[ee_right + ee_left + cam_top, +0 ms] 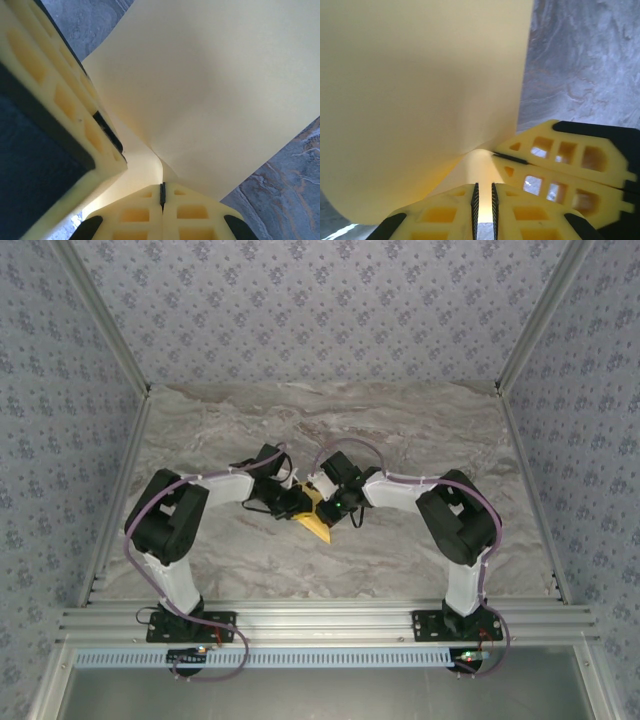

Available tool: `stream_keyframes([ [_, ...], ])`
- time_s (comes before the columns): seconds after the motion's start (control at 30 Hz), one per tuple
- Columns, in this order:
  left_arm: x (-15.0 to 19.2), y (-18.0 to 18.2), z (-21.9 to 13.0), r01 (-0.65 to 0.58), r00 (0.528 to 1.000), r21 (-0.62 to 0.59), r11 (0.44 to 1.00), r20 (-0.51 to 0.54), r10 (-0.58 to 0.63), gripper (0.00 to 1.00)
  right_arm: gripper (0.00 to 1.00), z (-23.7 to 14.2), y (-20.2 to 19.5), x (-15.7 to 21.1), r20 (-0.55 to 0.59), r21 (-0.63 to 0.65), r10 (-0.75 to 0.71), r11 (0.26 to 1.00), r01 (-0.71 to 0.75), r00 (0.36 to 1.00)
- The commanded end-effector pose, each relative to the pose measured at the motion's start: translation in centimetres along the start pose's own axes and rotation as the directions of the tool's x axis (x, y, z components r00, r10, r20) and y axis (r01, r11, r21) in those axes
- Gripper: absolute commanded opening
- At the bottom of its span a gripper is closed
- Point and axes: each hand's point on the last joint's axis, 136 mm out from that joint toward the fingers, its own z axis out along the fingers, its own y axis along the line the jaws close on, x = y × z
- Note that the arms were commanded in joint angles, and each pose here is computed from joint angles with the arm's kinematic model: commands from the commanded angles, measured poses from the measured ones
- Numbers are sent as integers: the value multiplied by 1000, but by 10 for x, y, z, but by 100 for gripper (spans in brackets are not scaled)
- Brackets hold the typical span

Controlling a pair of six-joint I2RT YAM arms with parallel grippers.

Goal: Fold a paper plane with a square sheet of paper (fold left side to right side)
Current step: Third fold the triangle at the center of the table.

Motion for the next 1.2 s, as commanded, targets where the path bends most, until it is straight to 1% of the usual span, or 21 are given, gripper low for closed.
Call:
stream_keyframes([
  [0.0, 8, 9, 5, 14, 1000, -22, 1000, -9, -14, 17, 0, 24, 2, 58, -203, 0, 20, 1000, -20, 979],
  [0.27, 15, 19, 7, 37, 999, -38, 999, -4, -38, 16, 0, 25, 2, 58, -210, 4, 21, 1000, -20, 978],
  [0.4, 17, 26, 9, 42, 999, -61, 997, -5, -42, 16, 0, 21, 4, 47, -177, -16, 37, 999, -41, 984],
  [0.43, 18, 28, 9, 44, 999, -67, 997, -5, -45, 16, 2, 18, 6, 41, -161, -26, 42, 999, -46, 986],
  [0.5, 19, 32, 10, 49, 999, -85, 995, -3, -49, 15, 10, 8, 9, 23, -109, -47, 57, 997, -62, 992],
  [0.6, 21, 40, 11, 55, 998, -109, 993, -3, -56, 15, 22, -14, 3, -6, -23, -46, 90, 995, -91, 996],
  [0.67, 22, 43, 12, 60, 998, -120, 991, -5, -61, 15, 26, -29, -5, -18, 21, -36, 118, 992, -118, 993],
  [0.77, 23, 46, 14, 64, 998, -129, 990, -7, -65, 14, 32, -49, -13, -25, 60, -13, 135, 991, -135, 989],
  [0.83, 22, 46, 14, 64, 998, -129, 990, -5, -65, 14, 34, -58, -10, -21, 59, -12, 129, 992, -129, 990],
  [0.9, 22, 45, 14, 65, 998, -127, 990, -4, -66, 14, 34, -63, 3, -14, 45, -57, 130, 990, -127, 991],
  [0.97, 21, 45, 13, 62, 998, -126, 990, -2, -63, 14, 32, -64, 21, -6, 20, -141, 144, 980, -140, 989],
  [1.07, 21, 43, 11, 59, 998, -126, 990, 0, -59, 14, 27, -59, 48, 7, -39, -286, 206, 935, -209, 978],
  [1.17, 20, 43, 11, 59, 998, -126, 990, 1, -59, 14, 25, -49, 61, 16, -94, -347, 254, 898, -271, 963],
])
